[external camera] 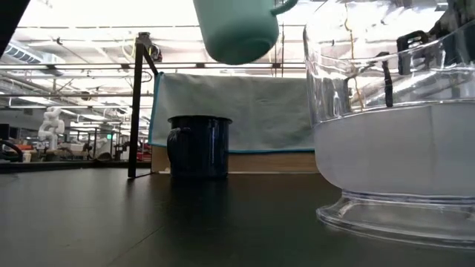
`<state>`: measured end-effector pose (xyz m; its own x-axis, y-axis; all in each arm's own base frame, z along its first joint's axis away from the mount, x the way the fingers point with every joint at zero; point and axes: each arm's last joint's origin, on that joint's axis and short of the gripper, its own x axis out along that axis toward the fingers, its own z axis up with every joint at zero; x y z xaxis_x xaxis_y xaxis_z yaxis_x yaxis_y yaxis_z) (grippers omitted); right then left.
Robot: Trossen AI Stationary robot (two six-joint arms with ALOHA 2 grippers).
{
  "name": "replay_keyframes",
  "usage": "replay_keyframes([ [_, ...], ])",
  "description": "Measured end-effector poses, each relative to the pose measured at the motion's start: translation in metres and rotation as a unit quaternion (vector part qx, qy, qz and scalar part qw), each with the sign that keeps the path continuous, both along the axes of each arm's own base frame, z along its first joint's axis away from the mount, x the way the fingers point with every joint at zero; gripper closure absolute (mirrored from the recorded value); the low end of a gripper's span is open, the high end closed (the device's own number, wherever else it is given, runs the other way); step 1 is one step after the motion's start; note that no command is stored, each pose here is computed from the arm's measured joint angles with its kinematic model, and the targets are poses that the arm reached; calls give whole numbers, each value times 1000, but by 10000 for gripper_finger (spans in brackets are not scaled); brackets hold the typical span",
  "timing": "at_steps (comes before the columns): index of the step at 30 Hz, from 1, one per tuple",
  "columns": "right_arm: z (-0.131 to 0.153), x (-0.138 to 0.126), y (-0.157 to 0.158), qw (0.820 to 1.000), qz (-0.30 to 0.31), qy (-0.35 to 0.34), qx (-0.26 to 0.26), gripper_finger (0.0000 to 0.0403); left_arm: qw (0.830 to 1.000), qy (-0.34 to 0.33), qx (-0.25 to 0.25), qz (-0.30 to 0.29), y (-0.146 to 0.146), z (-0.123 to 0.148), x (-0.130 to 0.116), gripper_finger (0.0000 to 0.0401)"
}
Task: Stack small to large cups/mugs on shelf
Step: Move the light blue mug to the center of the table
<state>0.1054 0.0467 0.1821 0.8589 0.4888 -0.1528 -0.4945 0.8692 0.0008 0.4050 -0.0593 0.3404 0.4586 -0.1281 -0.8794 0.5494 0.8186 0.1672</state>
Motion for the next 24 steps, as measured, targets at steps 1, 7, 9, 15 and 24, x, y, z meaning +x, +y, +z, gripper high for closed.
replay_keyframes([
  [1, 0, 0, 0, 1000, 0, 0, 0, 403, 1000, -7, 5, 0, 0, 4, -2, 395],
  [7, 0, 0, 0, 1000, 0, 0, 0, 403, 998, -60, 4, 4, 2, 38, -22, 395],
  [9, 0, 0, 0, 1000, 0, 0, -1, 403, 996, -81, 18, 12, 4, 47, -26, 395],
  [15, 0, 0, 0, 1000, 0, 0, -1, 403, 992, -119, 21, 28, 15, 68, -39, 395],
  [24, -1, 0, 0, 1000, 0, 4, -2, 403, 994, -71, 38, 67, 25, 62, -45, 395],
])
